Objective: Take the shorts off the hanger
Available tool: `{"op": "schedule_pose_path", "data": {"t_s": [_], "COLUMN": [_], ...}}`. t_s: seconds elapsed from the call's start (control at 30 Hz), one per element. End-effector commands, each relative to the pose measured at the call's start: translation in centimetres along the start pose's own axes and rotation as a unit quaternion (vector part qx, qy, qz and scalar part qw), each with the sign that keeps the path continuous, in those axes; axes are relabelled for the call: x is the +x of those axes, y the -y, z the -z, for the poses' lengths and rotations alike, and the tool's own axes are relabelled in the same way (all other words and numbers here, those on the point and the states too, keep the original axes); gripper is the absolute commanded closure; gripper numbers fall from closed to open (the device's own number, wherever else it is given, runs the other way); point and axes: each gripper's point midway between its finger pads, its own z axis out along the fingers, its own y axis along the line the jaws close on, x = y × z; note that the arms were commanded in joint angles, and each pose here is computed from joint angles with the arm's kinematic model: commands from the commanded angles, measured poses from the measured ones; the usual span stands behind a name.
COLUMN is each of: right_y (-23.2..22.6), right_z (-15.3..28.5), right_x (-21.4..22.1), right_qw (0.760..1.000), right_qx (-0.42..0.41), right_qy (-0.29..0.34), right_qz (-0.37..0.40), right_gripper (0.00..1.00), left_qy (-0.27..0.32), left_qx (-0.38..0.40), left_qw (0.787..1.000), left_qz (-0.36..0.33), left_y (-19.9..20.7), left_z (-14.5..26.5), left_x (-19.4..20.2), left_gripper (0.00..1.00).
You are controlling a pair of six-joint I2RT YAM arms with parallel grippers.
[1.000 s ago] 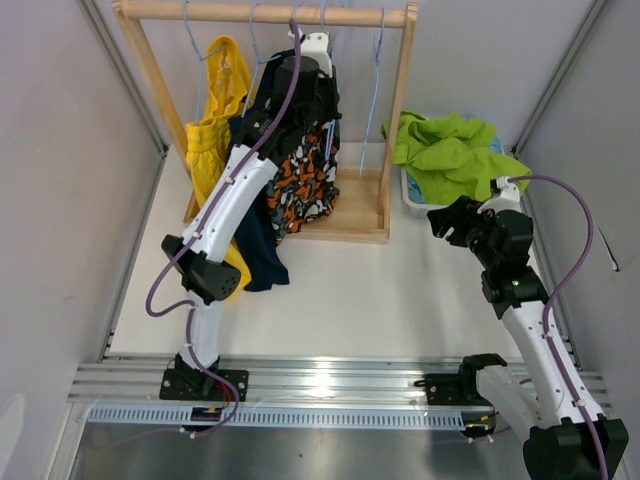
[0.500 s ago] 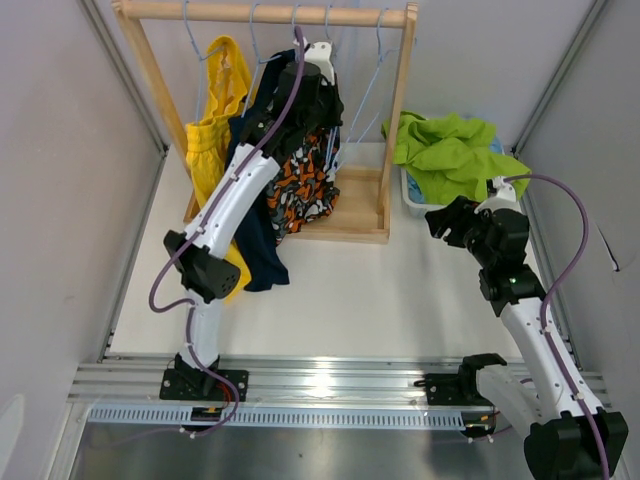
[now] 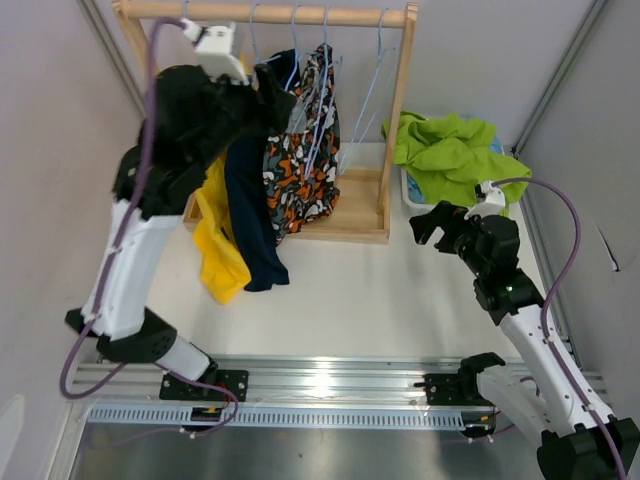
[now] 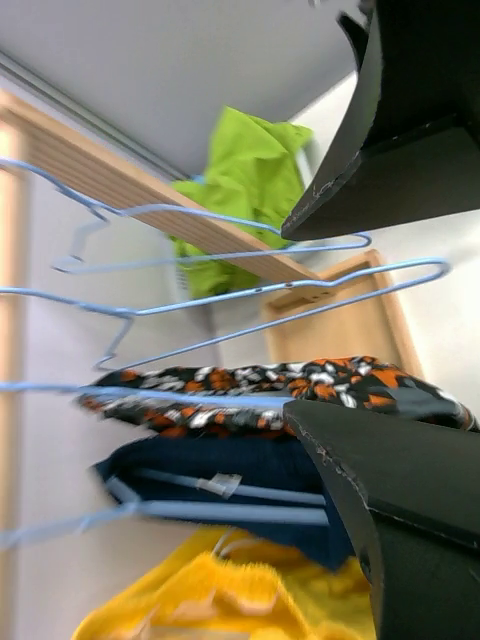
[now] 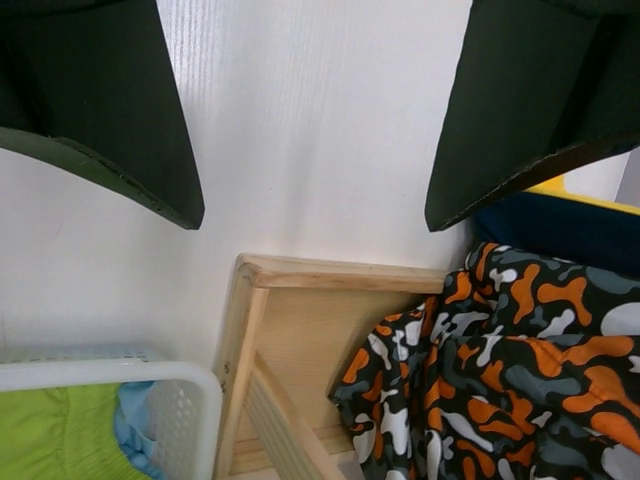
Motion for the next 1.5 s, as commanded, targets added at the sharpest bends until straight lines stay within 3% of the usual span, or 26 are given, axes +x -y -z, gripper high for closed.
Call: {"op": "schedule_pose_path", "data": {"t_s": [0.0, 0.47, 1.03, 1.2, 1.37, 1.43, 1.47], "right_y": [-1.4, -1.3, -0.3, 0.1, 0.5, 0.6, 0.7], "right_z": [0.9, 2.3, 1.1, 0.7, 0.5, 0.4, 0.4], "right_x": [-1.6, -1.8, 0.0, 0.6, 0.9, 1.2, 1.1], "right_qw": [1.0, 0.999, 0.999, 0.999, 0.999, 0.999, 0.999], "right_qx": [-0.006, 0.018, 0.032, 0.036, 0.042, 0.043, 0.043], "right_qy": [0.027, 0.033, 0.015, 0.011, 0.007, 0.005, 0.008], "right_qz": [-0.003, 0.018, 0.022, 0.025, 0.029, 0.031, 0.032], "right_gripper": [0.0, 0.01, 0.01, 0.0, 0.0, 0.0, 0.0], "left_qy": [0.011, -0.01, -0.041, -0.041, -0.047, -0.042, -0.048], "left_qx": [-0.025, -0.031, -0.051, -0.048, -0.055, -0.053, -0.056], "left_qw": [0.999, 0.999, 0.997, 0.997, 0.997, 0.997, 0.997], "left_qz": [-0.026, -0.039, -0.044, -0.038, -0.034, -0.032, -0.03], "left_y": [-1.6, -3.1, -5.7, -5.8, -6.2, -6.1, -6.3], "left_z": [2.6, -2.1, -6.7, -7.8, -9.1, -9.3, -9.5], "left_x": [-1.2, 1.0, 4.0, 4.4, 5.1, 4.7, 5.1], "left_gripper": [0.29, 0.34, 0.36, 0.53, 0.61, 0.82, 0.97]}}
